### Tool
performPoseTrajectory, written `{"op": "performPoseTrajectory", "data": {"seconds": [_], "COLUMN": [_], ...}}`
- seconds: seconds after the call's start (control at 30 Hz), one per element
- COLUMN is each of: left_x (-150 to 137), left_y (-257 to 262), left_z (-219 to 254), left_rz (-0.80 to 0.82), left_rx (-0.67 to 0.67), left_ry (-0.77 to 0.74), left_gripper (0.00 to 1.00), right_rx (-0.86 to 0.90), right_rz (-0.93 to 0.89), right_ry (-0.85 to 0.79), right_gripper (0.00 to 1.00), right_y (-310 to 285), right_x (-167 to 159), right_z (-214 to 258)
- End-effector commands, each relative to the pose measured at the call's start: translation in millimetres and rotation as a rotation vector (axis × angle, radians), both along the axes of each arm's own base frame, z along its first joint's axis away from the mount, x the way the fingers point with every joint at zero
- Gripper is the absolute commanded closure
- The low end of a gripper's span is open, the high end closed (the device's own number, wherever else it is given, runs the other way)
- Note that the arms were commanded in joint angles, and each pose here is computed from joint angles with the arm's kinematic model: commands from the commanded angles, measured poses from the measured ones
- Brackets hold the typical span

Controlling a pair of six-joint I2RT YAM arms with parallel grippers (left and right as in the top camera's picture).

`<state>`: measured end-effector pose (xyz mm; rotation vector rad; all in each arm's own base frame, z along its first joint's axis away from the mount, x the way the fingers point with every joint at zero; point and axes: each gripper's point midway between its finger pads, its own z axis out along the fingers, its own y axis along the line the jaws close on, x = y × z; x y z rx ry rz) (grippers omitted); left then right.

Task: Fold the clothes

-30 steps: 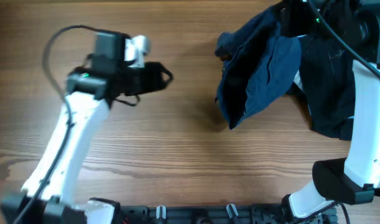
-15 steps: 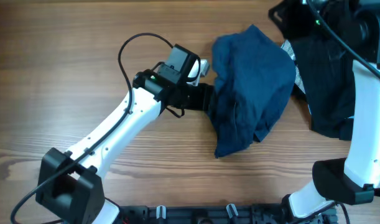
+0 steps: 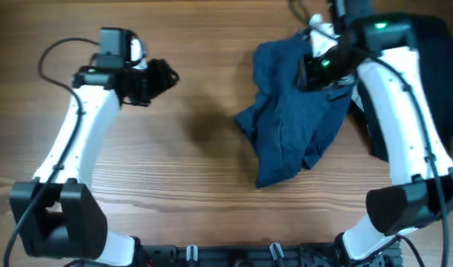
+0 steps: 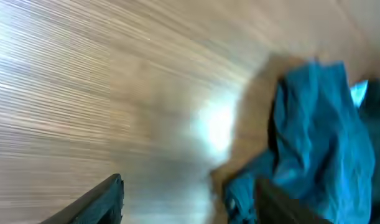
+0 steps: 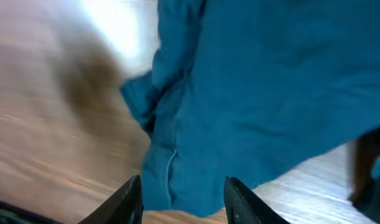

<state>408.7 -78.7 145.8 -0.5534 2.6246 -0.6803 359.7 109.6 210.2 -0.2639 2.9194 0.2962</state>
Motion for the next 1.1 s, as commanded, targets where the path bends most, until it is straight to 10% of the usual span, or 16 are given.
{"op": "performPoseTrajectory", "data": {"seconds": [0.0, 0.47, 0.77, 1.07], "left_x": [3.8, -1.4, -3.3, -4.3], "left_y": [27.7, 46.4, 46.0, 46.0], "left_z": [0.5, -3.7, -4.6, -5.1], "left_rz": [0.080, 0.081, 0.081, 0.081], "left_rx": [-0.035, -0.006, -0.006, -0.007], "left_ry": [0.012, 0.026, 0.035, 0.040], "left_gripper": [0.34, 0.34, 0.34, 0.34], "right_rx": [-0.148, -0.467, -0.463, -0.446], "right_rz": [-0.028, -0.150, -0.166, -0.158], "right_ry": [0.006, 0.040, -0.001, -0.035], "right_gripper": [0.53, 0.38, 0.94, 0.96], "right_y": [7.3, 8.3, 6.6, 6.3], "right_x": [-3.1, 10.8, 22.9, 33.1], "right_z": [-30.9, -116.8, -117.5, -86.8]}}
